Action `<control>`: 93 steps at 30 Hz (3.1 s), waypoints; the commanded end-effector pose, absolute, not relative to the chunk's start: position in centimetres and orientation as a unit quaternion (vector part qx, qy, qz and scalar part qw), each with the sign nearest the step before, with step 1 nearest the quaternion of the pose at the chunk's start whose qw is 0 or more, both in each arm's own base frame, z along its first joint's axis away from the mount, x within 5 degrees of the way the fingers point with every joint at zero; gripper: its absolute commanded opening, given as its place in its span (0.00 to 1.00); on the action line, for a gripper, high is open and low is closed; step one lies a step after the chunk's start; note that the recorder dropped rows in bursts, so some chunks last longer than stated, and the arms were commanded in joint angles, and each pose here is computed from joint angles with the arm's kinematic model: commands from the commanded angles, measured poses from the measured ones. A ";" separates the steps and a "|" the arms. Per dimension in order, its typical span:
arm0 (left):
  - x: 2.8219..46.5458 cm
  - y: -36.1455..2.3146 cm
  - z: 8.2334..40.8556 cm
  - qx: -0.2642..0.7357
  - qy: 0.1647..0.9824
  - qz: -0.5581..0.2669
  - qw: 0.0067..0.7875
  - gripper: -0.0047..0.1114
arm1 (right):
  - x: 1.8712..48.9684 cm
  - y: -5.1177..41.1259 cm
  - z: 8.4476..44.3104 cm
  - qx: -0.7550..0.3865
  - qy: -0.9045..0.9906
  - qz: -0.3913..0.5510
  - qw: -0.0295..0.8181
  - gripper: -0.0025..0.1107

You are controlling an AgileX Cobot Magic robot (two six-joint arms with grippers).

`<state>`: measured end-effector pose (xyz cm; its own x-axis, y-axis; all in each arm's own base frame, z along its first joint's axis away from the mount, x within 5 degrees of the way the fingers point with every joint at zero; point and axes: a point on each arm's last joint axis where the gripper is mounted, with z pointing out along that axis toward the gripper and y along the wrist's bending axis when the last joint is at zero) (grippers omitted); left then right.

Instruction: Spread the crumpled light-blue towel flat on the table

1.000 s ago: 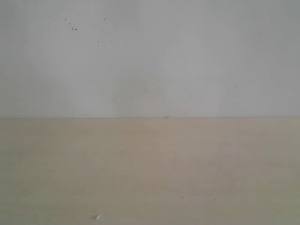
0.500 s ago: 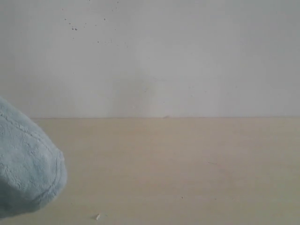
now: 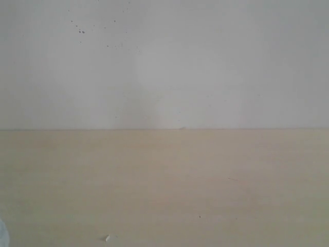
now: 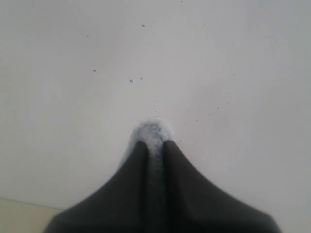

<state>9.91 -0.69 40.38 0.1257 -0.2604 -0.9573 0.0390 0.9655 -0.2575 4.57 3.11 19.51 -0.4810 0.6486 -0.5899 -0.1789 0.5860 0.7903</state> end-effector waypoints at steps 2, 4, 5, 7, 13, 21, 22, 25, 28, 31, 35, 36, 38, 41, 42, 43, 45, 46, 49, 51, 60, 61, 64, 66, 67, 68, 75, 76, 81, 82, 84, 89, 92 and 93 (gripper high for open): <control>9.9 -0.7 40.0 -0.082 0.657 -0.094 0.743 0.08 | 3.7 4.3 22.5 -0.021 0.764 0.407 0.501 0.02; 9.9 -0.7 40.0 -0.082 0.657 -0.094 0.743 0.08 | 3.9 4.8 23.3 -0.063 0.779 0.392 0.484 0.02; 9.9 -0.7 40.0 -0.083 0.657 -0.095 0.743 0.08 | 4.2 5.1 23.7 -0.087 0.790 0.383 0.471 0.02; 9.9 -0.7 40.0 -0.083 0.657 -0.095 0.743 0.08 | 4.8 6.0 24.3 -0.135 0.812 0.364 0.436 0.02; 9.9 -0.7 40.0 -0.083 0.657 -0.095 0.743 0.08 | 7.9 9.6 25.0 -0.313 0.857 0.292 0.287 0.12; 9.9 -0.7 40.0 -0.083 0.657 -0.095 0.743 0.08 | 13.4 14.1 23.5 -0.406 0.858 0.276 0.151 0.15; 9.9 -0.7 40.0 -0.083 0.657 -0.095 0.743 0.08 | 13.9 14.5 22.9 -0.415 0.855 0.279 0.137 0.11; 9.9 -0.7 40.0 -0.081 0.658 -0.092 0.743 0.08 | 15.2 15.8 21.5 -0.426 0.849 0.294 0.110 0.02; 9.9 -0.7 40.0 -0.071 0.659 -0.081 0.745 0.08 | 16.3 17.0 20.5 -0.422 0.843 0.318 0.101 0.02; 9.9 -0.7 40.0 -0.067 0.659 -0.077 0.745 0.08 | 17.1 18.2 19.8 -0.426 0.830 0.348 0.092 0.02; 9.9 -0.7 40.0 -0.067 0.659 -0.077 0.745 0.08 | 17.2 20.5 18.5 -0.462 0.816 0.339 0.081 0.02; 9.9 -0.7 40.0 -0.068 0.659 -0.076 0.745 0.08 | 17.2 20.9 18.1 -0.469 0.814 0.333 0.082 0.02; 9.9 -0.7 40.0 -0.068 0.659 -0.076 0.745 0.08 | 17.2 22.0 17.2 -0.478 0.813 0.321 0.080 0.02; 9.9 -0.6 40.0 -0.069 0.659 -0.075 0.745 0.08 | 17.0 23.3 16.1 -0.491 0.810 0.311 0.071 0.02; 9.9 -0.6 40.0 -0.069 0.659 -0.075 0.745 0.08 | 17.0 23.5 15.7 -0.493 0.810 0.310 0.065 0.02; 9.9 -0.6 40.0 -0.069 0.659 -0.075 0.745 0.08 | 17.1 23.7 15.3 -0.494 0.811 0.307 0.061 0.02; 9.9 -0.6 40.0 -0.069 0.659 -0.075 0.745 0.08 | 17.2 23.8 14.6 -0.491 0.815 0.303 0.053 0.02; 9.9 -0.6 40.0 -0.069 0.660 -0.075 0.745 0.08 | 17.2 23.9 14.2 -0.490 0.817 0.301 0.049 0.02; 9.9 -0.6 40.0 -0.062 0.660 -0.066 0.746 0.08 | 17.4 23.8 13.2 -0.491 0.820 0.292 0.043 0.02; 9.9 -0.6 40.0 -0.058 0.661 -0.062 0.746 0.08 | 17.6 23.9 12.6 -0.491 0.822 0.284 0.045 0.02; 9.9 -0.6 40.0 -0.058 0.661 -0.062 0.746 0.08 | 19.1 23.8 9.8 -0.471 0.849 0.228 0.076 0.02; 10.0 -0.6 39.9 -0.058 0.661 -0.062 0.745 0.08 | 19.2 23.8 9.5 -0.469 0.851 0.223 0.075 0.02; 10.1 -0.7 39.5 -0.055 0.666 -0.059 0.742 0.08 | 19.5 23.6 8.5 -0.461 0.860 0.206 0.077 0.02; 10.2 -0.8 39.1 -0.053 0.670 -0.056 0.738 0.08 | 20.0 23.7 8.2 -0.455 0.864 0.199 0.084 0.02; 10.2 -0.8 38.9 -0.052 0.672 -0.055 0.737 0.08 | 20.3 23.7 8.2 -0.447 0.867 0.201 0.084 0.02; 10.3 -0.9 38.7 -0.050 0.674 -0.053 0.735 0.08 | 20.8 23.6 8.4 -0.441 0.870 0.205 0.086 0.02; 10.3 -0.9 38.4 -0.048 0.677 -0.051 0.733 0.08 | 26.7 20.9 10.8 -0.344 0.899 0.253 0.100 0.02; 10.3 -0.9 38.4 -0.048 0.677 -0.051 0.733 0.08 | 27.6 20.4 11.1 -0.328 0.903 0.256 0.106 0.02; 10.3 -0.9 38.4 -0.048 0.677 -0.051 0.733 0.08 | 32.7 17.0 13.1 -0.263 0.920 0.241 0.162 0.02; 10.3 -0.9 38.4 -0.048 0.677 -0.051 0.733 0.08 | 33.8 16.4 13.6 -0.253 0.922 0.237 0.170 0.02; 10.3 -0.9 38.4 -0.048 0.677 -0.051 0.733 0.08 | 35.4 15.6 14.5 -0.244 0.925 0.229 0.179 0.02; 10.3 -0.9 38.4 -0.047 0.677 -0.052 0.733 0.08 | 36.4 15.4 16.6 -0.278 0.915 0.254 0.147 0.02; 10.3 -0.9 38.4 -0.047 0.677 -0.052 0.733 0.08 | 34.6 16.2 16.7 -0.318 0.896 0.299 0.079 0.02; 10.3 -0.9 38.4 -0.047 0.677 -0.052 0.733 0.08 | 33.5 16.4 16.4 -0.340 0.884 0.316 0.048 0.02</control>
